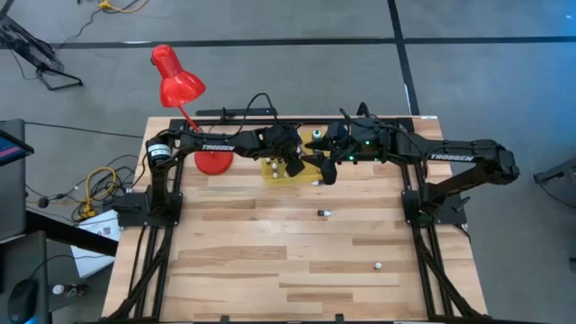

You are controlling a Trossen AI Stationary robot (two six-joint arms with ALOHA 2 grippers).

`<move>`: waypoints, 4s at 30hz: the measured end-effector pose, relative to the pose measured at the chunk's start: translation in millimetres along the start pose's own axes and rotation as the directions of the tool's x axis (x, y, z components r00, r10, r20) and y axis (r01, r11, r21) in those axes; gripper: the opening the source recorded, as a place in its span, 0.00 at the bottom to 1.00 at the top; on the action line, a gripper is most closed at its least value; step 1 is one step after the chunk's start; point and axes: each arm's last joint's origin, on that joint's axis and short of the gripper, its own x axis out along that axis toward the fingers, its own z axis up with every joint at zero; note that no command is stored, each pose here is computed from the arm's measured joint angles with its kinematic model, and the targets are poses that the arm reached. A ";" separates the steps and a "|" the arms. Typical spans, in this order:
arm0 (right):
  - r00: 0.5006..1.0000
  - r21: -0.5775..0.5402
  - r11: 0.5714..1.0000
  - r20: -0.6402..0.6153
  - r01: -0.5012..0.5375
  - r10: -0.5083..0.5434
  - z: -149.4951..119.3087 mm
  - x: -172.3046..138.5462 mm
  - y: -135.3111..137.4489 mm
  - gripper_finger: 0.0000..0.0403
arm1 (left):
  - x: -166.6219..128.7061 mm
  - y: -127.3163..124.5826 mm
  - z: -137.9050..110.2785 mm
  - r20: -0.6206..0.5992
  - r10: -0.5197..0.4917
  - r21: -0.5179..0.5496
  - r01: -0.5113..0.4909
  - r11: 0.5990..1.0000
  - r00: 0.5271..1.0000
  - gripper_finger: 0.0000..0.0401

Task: Pick & Place food coloring
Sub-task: Put the large red food coloring bottle into the yellow bin, then put the small green food coloring bottle into the yellow bin

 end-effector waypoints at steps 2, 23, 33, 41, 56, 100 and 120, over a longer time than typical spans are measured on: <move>1.000 0.000 1.000 0.000 0.000 0.000 0.0 0.0 0.0 0.51 | 0.0 0.0 0.0 0.000 0.000 -0.018 0.000 1.000 1.000 0.28; 1.000 0.000 1.000 0.000 0.000 0.000 0.0 0.0 -0.1 0.51 | 0.3 2.6 0.3 0.003 0.033 -0.206 -0.032 0.978 0.999 0.35; 1.000 0.000 1.000 0.000 0.000 0.000 0.0 0.0 0.0 0.51 | 0.3 3.0 4.6 0.049 0.059 -0.205 -0.047 0.978 0.997 0.40; 1.000 0.000 1.000 0.000 0.000 0.000 0.0 0.0 0.0 0.51 | 0.2 2.7 6.9 0.073 0.052 -0.203 -0.036 0.979 0.996 0.40; 1.000 0.000 1.000 0.000 0.000 0.000 -0.1 0.0 -0.1 0.51 | -87.3 -34.8 -0.3 -0.032 0.029 0.125 -0.025 0.992 0.999 0.40; 0.997 0.001 1.000 0.074 -0.010 0.010 7.1 -0.2 0.7 0.51 | -231.1 -97.2 -164.6 0.097 -0.266 0.161 0.249 0.955 0.959 0.40; 0.972 0.057 0.979 -0.122 -0.196 0.202 -18.5 35.0 3.4 0.51 | -191.0 -82.5 -200.3 0.429 -0.284 0.051 0.291 0.955 0.857 0.40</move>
